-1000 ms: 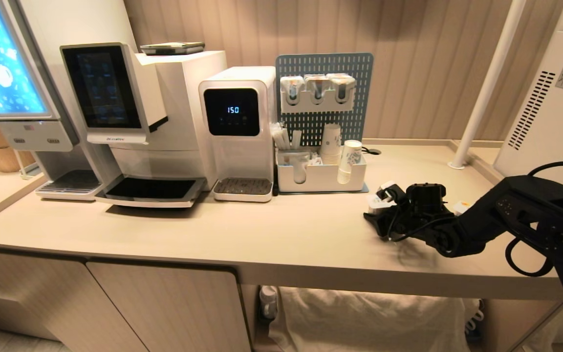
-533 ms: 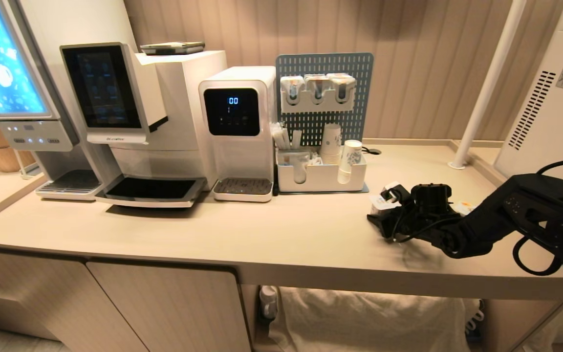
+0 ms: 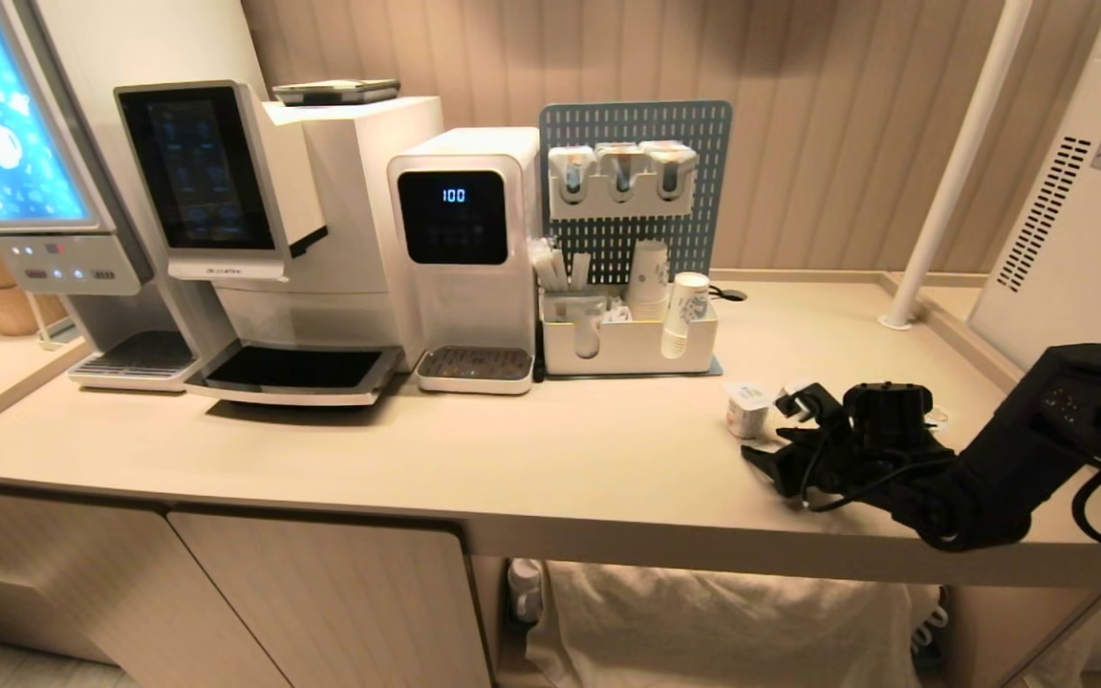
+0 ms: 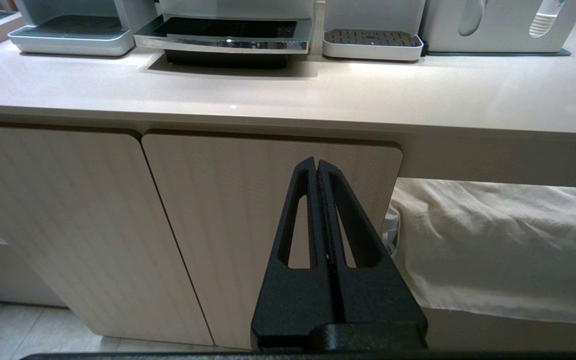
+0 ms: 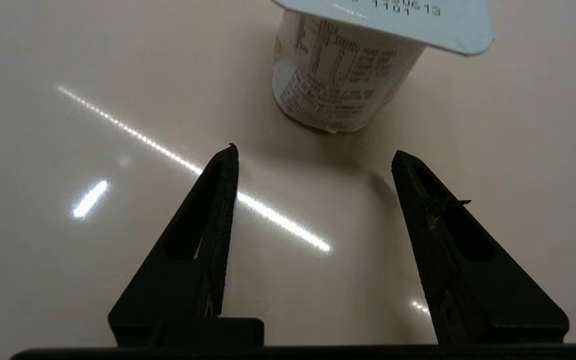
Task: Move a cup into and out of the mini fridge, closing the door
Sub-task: Place the yoghurt on the table, then close the freezer door
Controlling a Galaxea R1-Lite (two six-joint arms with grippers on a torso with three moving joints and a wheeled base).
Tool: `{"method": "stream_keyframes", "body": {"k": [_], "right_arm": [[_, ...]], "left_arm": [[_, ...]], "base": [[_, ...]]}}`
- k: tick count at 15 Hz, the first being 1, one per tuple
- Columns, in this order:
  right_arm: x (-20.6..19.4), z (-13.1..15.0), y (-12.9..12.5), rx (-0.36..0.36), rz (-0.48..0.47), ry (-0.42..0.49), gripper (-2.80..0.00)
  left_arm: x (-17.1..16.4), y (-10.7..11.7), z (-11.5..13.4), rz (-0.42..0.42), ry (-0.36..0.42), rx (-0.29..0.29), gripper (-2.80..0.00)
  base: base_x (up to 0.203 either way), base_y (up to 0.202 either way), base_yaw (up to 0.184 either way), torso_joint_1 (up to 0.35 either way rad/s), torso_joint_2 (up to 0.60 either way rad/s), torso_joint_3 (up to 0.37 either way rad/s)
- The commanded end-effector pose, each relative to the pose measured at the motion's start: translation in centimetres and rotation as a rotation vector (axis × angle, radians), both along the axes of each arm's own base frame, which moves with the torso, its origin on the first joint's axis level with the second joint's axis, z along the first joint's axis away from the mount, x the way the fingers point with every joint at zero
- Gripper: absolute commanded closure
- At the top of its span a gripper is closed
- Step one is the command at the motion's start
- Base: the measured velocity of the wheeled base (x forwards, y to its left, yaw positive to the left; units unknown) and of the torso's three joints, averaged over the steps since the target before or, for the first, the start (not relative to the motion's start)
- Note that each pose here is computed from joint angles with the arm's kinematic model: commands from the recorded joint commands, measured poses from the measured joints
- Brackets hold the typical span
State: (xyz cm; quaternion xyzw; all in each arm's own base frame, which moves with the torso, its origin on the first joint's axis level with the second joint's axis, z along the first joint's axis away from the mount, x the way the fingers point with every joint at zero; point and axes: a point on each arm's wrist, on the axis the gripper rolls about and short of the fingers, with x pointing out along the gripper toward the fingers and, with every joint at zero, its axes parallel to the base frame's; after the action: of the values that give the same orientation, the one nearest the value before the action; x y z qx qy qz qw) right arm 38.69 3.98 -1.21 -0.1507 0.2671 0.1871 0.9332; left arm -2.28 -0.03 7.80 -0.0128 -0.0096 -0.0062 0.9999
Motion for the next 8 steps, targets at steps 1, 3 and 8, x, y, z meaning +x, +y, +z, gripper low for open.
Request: {"method": "stream_keyframes", "body": {"k": [1, 3, 8], "right_arm": [[-2.5, 2.7, -0.2, 0.011, 0.003, -0.057, -2.8], [-5.6, 5.0, -0.5, 0.035, -0.011, -0.087, -2.8], [-14.5, 10.6, -1.4, 0.131, -0.058, -0.211, 0.0]], "left_arm": [[0.0, 0.0, 0.0, 0.0, -0.001, 0.0, 0.0], [0.0, 0.0, 0.0, 0.0, -0.001, 0.0, 0.0], [0.0, 0.0, 0.0, 0.0, -0.001, 0.0, 0.0]], "base": [[0.0, 0.0, 0.0, 0.0, 0.0, 0.0], [0.0, 0.0, 0.0, 0.0, 0.0, 0.0], [0.0, 0.0, 0.0, 0.0, 0.0, 0.0]]}}
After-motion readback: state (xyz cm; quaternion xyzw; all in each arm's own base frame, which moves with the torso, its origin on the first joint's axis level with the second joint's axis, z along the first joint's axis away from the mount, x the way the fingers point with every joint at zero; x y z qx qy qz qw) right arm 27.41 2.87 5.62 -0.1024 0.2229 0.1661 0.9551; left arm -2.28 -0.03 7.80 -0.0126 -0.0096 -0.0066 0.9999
